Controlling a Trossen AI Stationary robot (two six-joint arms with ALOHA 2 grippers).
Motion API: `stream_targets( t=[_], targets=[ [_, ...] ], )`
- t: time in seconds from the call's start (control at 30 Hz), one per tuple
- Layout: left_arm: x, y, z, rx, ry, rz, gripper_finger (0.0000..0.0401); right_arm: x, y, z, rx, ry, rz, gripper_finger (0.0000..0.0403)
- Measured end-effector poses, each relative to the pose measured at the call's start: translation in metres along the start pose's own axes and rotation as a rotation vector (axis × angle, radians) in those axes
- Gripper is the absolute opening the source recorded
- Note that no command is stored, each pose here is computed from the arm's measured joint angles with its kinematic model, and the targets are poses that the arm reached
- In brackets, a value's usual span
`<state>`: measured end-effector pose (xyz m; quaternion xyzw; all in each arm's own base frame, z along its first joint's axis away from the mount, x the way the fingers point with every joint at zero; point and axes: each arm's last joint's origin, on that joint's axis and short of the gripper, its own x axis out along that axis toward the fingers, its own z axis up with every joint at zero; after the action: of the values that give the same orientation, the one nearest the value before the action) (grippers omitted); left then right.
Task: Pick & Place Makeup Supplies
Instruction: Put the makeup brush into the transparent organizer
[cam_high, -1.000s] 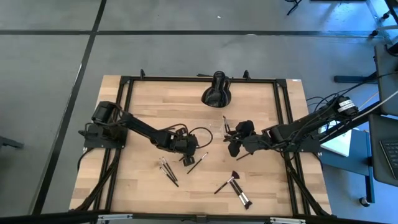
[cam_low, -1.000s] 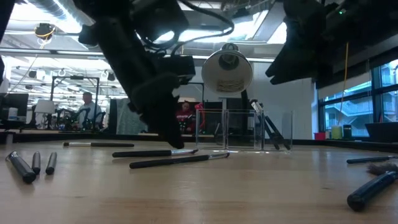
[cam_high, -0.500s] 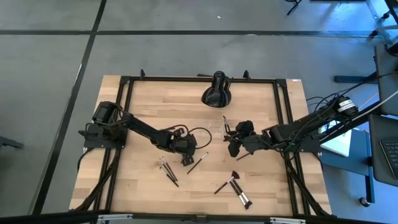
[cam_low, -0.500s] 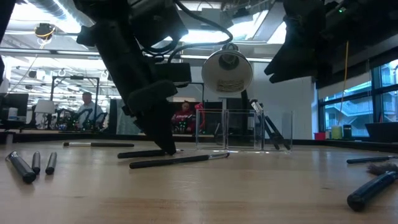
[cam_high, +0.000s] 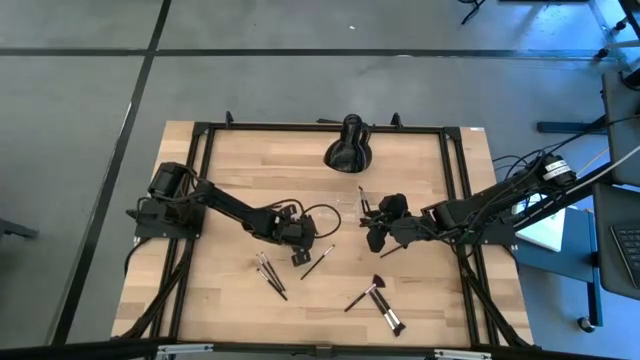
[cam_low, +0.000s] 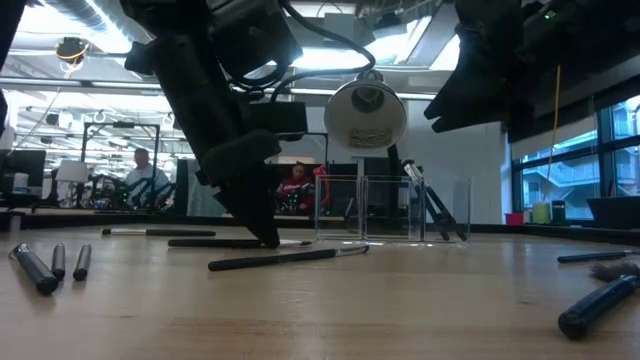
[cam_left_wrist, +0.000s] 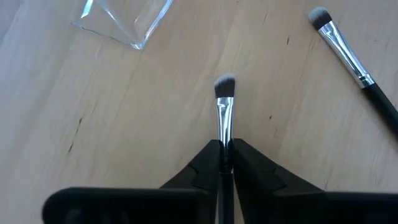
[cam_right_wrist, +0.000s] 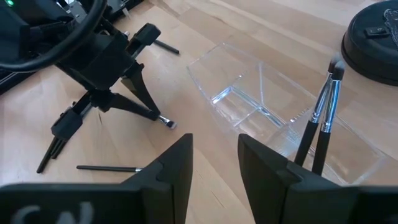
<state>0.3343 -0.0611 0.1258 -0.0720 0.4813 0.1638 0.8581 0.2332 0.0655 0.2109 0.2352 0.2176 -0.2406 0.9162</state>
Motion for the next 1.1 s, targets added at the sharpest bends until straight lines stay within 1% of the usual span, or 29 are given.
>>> stream_targets(
  t=[0.13, 0.2, 0.33, 0.5, 0.63, 0.7, 0.83, 0.93, 1.1],
  targets=[
    [-0.002, 0.003, 0.003, 0.021, -0.026, 0.007, 0.0032, 0.0, 0.0, 0.0, 0.007, -0.001, 0.001, 0.0126],
    [-0.007, 0.005, 0.009, 0.016, -0.064, 0.015, 0.0031, -0.001, 0.001, 0.0, 0.02, -0.001, 0.003, 0.0126],
    [-0.022, 0.01, 0.018, -0.007, -0.127, 0.029, 0.0031, -0.004, 0.005, -0.002, 0.029, -0.017, 0.021, 0.0126],
    [-0.047, 0.015, 0.031, -0.022, -0.248, 0.053, 0.0031, -0.007, 0.018, -0.005, 0.05, -0.106, 0.055, 0.0126],
    [-0.067, 0.013, 0.044, -0.059, -0.393, 0.037, 0.003, 0.001, 0.037, -0.012, 0.054, -0.199, 0.13, 0.0126],
    [-0.072, 0.009, 0.051, -0.069, -0.477, 0.019, 0.003, 0.007, 0.048, -0.017, 0.065, -0.237, 0.185, 0.0126],
    [-0.079, 0.003, 0.059, -0.07, -0.587, -0.019, 0.003, 0.022, 0.06, -0.027, 0.091, -0.292, 0.265, 0.0129],
    [-0.079, 0.001, 0.061, -0.069, -0.609, -0.035, 0.0031, 0.03, 0.06, -0.029, 0.113, -0.312, 0.27, 0.0138],
    [-0.08, 0.0, 0.062, -0.068, -0.616, -0.057, 0.0031, 0.029, 0.049, -0.03, 0.154, -0.389, 0.259, 0.0163]
  ],
)
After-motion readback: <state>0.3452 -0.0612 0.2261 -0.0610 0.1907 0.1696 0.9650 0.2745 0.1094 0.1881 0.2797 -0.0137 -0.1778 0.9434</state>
